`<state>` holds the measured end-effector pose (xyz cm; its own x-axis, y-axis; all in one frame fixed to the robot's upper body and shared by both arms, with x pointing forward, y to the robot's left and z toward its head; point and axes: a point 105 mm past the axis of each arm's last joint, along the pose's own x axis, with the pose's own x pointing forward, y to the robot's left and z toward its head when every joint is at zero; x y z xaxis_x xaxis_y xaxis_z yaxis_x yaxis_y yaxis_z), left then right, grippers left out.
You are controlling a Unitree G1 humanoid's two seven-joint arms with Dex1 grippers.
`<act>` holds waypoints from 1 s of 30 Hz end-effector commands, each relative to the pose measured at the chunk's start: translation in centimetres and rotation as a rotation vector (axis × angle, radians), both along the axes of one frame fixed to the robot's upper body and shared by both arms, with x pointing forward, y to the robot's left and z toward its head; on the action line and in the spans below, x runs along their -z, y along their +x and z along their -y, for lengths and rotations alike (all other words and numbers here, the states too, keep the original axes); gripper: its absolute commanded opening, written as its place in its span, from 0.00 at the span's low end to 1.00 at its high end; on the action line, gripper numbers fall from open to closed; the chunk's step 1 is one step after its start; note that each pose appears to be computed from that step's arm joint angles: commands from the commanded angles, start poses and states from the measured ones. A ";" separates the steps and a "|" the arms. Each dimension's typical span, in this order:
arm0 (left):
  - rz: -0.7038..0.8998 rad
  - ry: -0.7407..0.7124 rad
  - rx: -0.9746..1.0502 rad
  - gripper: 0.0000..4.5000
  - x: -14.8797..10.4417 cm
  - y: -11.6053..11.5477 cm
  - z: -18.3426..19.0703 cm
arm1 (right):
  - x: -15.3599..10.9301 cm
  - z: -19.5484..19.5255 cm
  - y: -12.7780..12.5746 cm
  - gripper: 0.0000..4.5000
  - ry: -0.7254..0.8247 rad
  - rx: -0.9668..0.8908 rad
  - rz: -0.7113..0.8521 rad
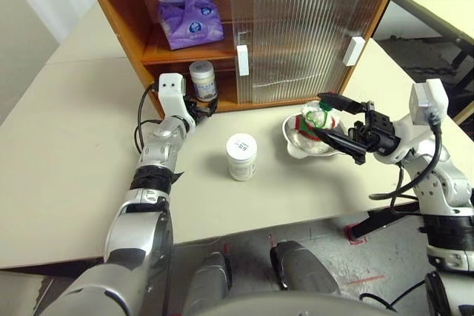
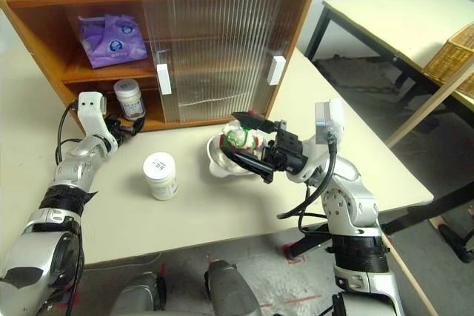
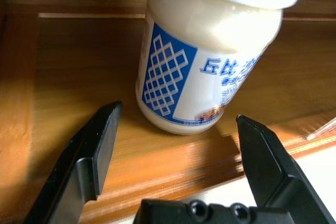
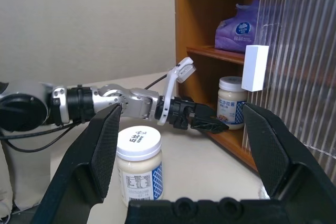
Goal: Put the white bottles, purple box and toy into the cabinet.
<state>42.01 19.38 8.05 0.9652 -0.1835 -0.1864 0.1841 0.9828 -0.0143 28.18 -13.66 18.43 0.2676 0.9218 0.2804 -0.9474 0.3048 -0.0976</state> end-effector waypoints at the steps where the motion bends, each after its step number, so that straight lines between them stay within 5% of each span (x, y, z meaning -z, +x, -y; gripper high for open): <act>1: -0.004 -0.002 0.009 1.00 -0.2 -0.7 -0.1 | 0.1 -0.3 0.0 1.00 -0.019 -0.005 0.011; 2: 0.008 -0.001 0.009 1.00 -0.6 -0.8 -0.2 | 0.0 -0.3 0.0 1.00 -0.019 -0.003 0.011; 5: 0.015 0.007 0.007 0.79 -1.0 -1.0 -0.4 | 0.0 -0.3 0.0 1.00 -0.019 -0.002 0.012; 15: 0.064 0.088 -0.044 0.00 -2.3 -0.1 -1.4 | 0.0 -0.4 0.1 1.00 -0.018 0.002 0.018; 30: 0.071 0.140 -0.072 0.00 -2.4 1.8 -1.4 | 0.3 0.1 -0.1 1.00 -0.022 0.027 0.025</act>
<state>43.38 20.62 9.93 0.9842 -0.0999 -0.1459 0.1165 0.9871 0.1100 28.27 -13.68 18.31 0.2792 0.9190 0.2784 -0.9401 0.3207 -0.1155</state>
